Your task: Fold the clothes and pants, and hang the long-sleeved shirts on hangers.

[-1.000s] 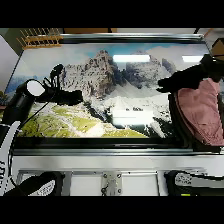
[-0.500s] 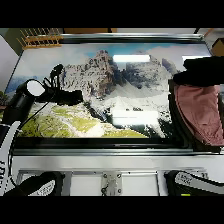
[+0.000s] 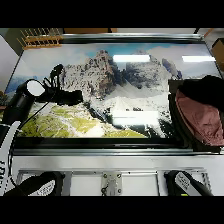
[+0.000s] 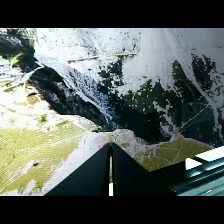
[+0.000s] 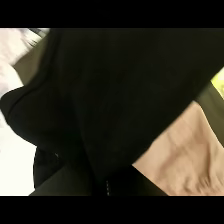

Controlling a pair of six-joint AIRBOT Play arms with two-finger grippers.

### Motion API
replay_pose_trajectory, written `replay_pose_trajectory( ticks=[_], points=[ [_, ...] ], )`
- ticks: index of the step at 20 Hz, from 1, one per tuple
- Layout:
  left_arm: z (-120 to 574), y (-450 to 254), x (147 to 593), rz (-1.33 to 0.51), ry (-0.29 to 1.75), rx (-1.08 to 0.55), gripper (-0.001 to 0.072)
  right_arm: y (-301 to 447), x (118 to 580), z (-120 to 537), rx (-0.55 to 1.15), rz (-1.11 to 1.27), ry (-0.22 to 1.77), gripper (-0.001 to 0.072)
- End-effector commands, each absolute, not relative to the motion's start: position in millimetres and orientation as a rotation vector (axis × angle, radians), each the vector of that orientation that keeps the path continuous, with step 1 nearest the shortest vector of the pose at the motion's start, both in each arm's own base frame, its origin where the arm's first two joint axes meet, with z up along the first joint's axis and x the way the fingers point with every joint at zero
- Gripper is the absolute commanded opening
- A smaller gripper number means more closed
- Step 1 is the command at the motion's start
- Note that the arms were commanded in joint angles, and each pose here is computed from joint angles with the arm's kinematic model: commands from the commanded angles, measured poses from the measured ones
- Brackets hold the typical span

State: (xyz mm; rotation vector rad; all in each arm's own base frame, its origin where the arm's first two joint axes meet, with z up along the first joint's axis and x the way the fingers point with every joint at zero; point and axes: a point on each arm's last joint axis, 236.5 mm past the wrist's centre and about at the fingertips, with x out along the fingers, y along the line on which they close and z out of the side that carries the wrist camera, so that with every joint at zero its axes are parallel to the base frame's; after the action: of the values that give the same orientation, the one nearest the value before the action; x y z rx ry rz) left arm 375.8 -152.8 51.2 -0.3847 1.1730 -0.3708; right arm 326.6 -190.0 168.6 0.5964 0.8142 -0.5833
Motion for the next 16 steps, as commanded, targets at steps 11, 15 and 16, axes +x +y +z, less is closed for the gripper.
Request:
replay_pose_trajectory(
  ticks=[11,15,16],
  points=[
    [49,-153,371,-0.377,1.194,-0.378,0.0010,-162,238,59,0.603,-0.689,1.044,0.0709],
    [49,-153,370,-0.378,1.198,-0.378,0.0010,-177,259,147,0.494,-0.650,0.789,0.0709],
    [49,-153,370,-0.378,1.198,-0.378,0.0010,-166,270,171,0.483,-0.589,0.712,0.0709]
  ],
)
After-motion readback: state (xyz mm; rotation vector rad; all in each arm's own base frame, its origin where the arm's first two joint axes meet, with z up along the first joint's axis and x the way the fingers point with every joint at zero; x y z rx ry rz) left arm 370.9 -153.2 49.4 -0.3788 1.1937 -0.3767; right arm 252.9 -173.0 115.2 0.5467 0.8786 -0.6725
